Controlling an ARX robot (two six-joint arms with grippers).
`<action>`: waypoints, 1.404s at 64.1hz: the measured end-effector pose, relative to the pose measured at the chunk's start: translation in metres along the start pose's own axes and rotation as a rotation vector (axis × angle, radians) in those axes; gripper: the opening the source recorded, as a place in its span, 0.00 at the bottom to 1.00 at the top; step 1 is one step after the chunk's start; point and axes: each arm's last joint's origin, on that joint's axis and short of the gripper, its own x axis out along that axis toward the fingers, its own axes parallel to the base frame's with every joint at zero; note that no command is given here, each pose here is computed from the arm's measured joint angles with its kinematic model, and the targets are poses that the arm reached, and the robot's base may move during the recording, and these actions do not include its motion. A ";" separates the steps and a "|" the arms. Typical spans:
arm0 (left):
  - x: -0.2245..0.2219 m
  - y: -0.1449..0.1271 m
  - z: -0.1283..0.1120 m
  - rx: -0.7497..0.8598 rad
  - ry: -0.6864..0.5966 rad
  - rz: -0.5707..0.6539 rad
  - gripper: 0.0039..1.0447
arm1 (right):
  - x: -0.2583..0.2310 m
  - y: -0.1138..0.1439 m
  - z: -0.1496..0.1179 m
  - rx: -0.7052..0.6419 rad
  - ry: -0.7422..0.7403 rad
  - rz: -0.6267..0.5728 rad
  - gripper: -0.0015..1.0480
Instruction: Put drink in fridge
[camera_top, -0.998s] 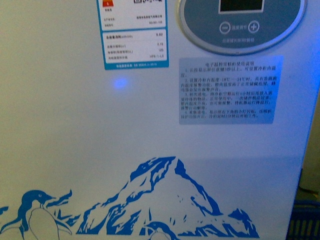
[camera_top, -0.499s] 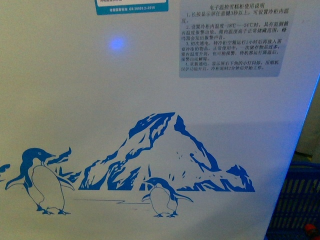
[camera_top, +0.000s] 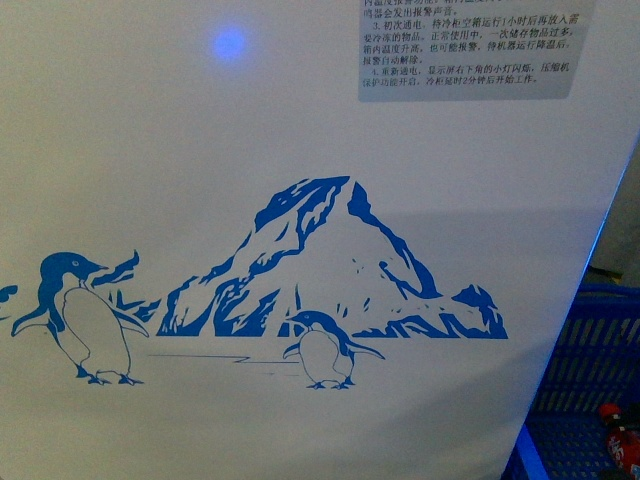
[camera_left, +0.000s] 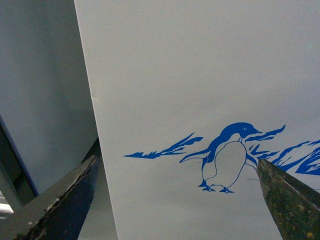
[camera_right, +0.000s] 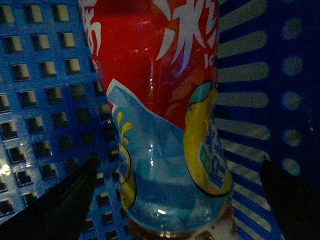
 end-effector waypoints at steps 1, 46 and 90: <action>0.000 0.000 0.000 0.000 0.000 0.000 0.92 | 0.001 0.000 0.000 0.003 0.001 -0.001 0.93; 0.000 0.000 0.000 0.000 0.000 0.000 0.92 | 0.040 0.011 0.009 0.085 -0.007 -0.003 0.93; 0.000 0.000 0.000 0.000 0.000 0.000 0.92 | 0.005 0.001 -0.001 0.174 0.020 0.110 0.37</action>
